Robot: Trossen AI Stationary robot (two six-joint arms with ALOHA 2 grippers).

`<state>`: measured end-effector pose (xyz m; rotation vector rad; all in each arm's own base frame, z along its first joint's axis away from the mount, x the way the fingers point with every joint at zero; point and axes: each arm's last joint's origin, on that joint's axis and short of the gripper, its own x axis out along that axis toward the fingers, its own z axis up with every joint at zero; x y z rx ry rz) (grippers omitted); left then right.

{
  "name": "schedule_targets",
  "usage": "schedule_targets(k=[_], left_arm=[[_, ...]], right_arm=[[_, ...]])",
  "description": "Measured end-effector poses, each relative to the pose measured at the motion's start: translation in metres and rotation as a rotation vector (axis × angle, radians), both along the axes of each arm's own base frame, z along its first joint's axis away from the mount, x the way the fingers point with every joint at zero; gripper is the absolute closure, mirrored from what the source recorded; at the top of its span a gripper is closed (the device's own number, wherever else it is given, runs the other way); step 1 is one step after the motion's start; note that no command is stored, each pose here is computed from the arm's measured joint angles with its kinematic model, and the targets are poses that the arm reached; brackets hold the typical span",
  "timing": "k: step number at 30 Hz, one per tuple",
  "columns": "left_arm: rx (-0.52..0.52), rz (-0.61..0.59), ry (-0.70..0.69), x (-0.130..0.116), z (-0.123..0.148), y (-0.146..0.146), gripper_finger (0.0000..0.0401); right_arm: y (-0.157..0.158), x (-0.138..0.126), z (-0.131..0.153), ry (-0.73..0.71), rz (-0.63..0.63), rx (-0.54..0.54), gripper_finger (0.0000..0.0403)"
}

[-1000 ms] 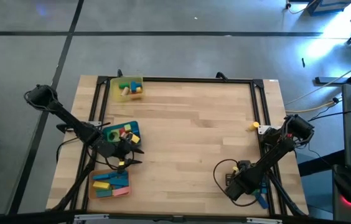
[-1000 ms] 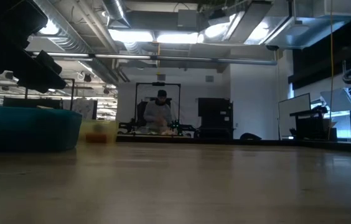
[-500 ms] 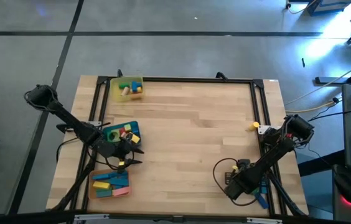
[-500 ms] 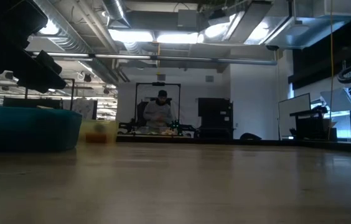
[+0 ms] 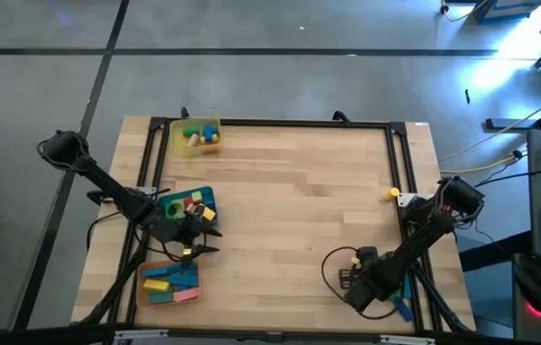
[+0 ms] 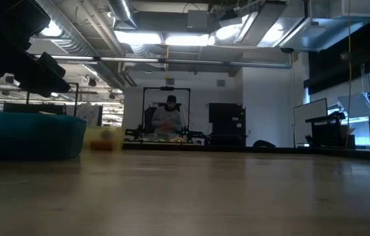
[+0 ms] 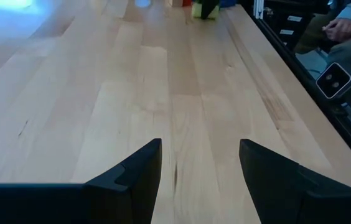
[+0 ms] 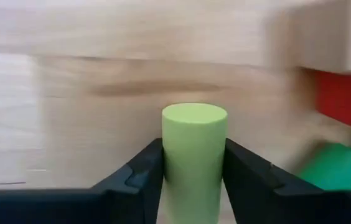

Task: Sort blocks by size
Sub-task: Put the light green cylindrical block into the yellow bin

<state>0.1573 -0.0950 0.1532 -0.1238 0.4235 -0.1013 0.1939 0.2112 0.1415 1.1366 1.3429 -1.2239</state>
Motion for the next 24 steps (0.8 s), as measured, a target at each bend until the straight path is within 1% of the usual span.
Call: schedule_targets(k=[2,4,7,8,11,18,21,24], left_arm=[[0.0,-0.002,-0.005,0.0,0.001,0.0,0.0203],[0.0,-0.001,-0.005,0.0,0.001,0.0,0.0203],[-0.001,-0.001,-0.007,0.0,0.001,0.0,0.0203],[-0.004,-0.001,-0.011,0.001,0.001,0.0,0.0203],[-0.011,0.0,-0.015,0.001,0.002,-0.001,0.0203],[-0.04,0.001,-0.057,0.002,0.006,-0.002,0.0203],[-0.059,0.0,-0.094,0.004,0.01,-0.002,0.0203],[-0.092,0.003,-0.129,0.005,0.014,-0.003,0.0203]], right_arm=[[0.002,0.005,0.002,-0.08,0.013,-0.03,0.0244],[0.004,0.011,0.004,-0.158,0.043,-0.061,0.0241],[0.01,0.021,0.009,-0.334,0.116,-0.094,0.0261],[0.01,0.024,0.009,-0.385,0.148,-0.12,0.027],[0.011,0.032,0.011,-0.519,0.219,-0.192,0.0272],[0.005,0.052,0.017,-0.692,0.386,-0.359,0.027],[0.0,0.063,0.021,-0.752,0.454,-0.458,0.0268],[-0.007,0.078,0.027,-0.808,0.55,-0.577,0.027]])
